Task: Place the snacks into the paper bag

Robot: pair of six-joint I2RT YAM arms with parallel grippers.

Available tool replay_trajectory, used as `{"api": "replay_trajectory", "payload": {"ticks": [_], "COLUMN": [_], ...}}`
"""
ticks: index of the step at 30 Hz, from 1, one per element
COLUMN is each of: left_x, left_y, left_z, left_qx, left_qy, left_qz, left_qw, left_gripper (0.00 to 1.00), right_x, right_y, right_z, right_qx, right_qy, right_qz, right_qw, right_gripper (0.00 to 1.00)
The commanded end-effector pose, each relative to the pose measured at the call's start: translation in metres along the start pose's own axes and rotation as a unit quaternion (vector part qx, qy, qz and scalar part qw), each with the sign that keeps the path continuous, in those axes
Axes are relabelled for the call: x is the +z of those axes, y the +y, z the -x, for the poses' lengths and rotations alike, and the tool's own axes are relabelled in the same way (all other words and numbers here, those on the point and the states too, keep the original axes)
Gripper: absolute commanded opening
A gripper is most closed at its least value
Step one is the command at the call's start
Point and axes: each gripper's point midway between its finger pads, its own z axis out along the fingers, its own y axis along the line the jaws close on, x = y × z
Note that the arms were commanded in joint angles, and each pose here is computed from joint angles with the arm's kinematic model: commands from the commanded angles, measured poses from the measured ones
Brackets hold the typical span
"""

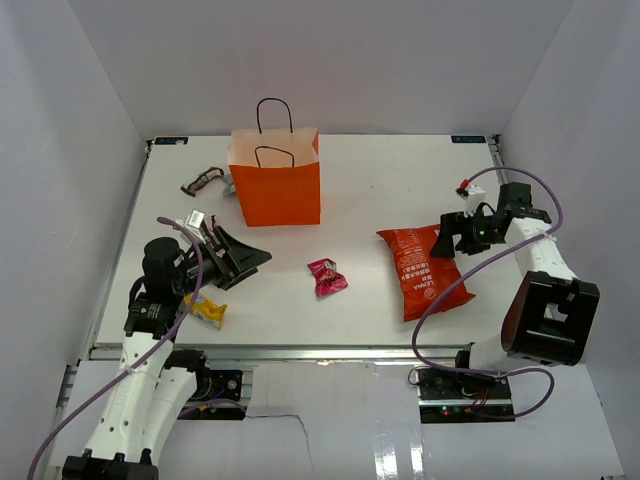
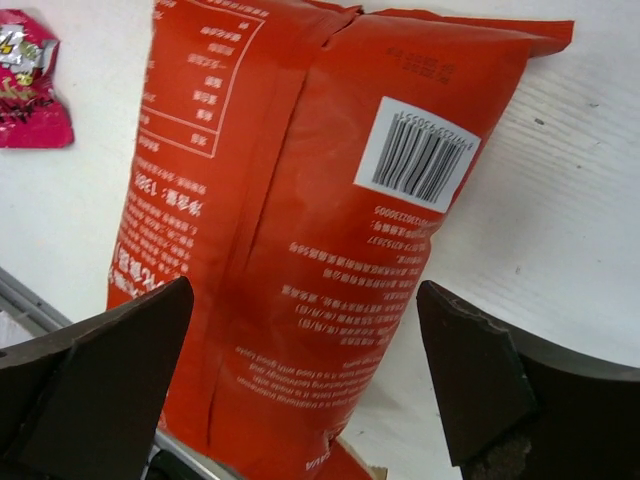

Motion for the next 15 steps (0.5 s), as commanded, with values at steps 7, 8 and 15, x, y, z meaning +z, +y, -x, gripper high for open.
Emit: {"api": "replay_trajectory", "payload": {"ticks": [7,8,15], "left_x": [0.012,0.014,0.048], "left_y": [-0.007,-0.008,-0.022], "left_z": [0.004,0.006,-0.013], "left_qx": [0.005,0.006,0.009], "left_qy": [0.019,0.017,0.054], "left_qz": [0.005,0.008,0.027], "left_qw": [1.0,1.0,0.998], "left_gripper": [0.98,0.98,0.98], "right_x": [0.029,0.031,0.03], "right_y": [-0.011,-0.01,0.003], "right_z": [-0.013,-0.016,-0.017], "right_qx": [0.048,0.051,0.051], "right_qy": [-0.006,-0.003,-0.006], "right_qz": [0.011,0.015,0.047], "right_qw": [0.999,0.999,0.998], "right_gripper": [0.84,0.82,0.49]}}
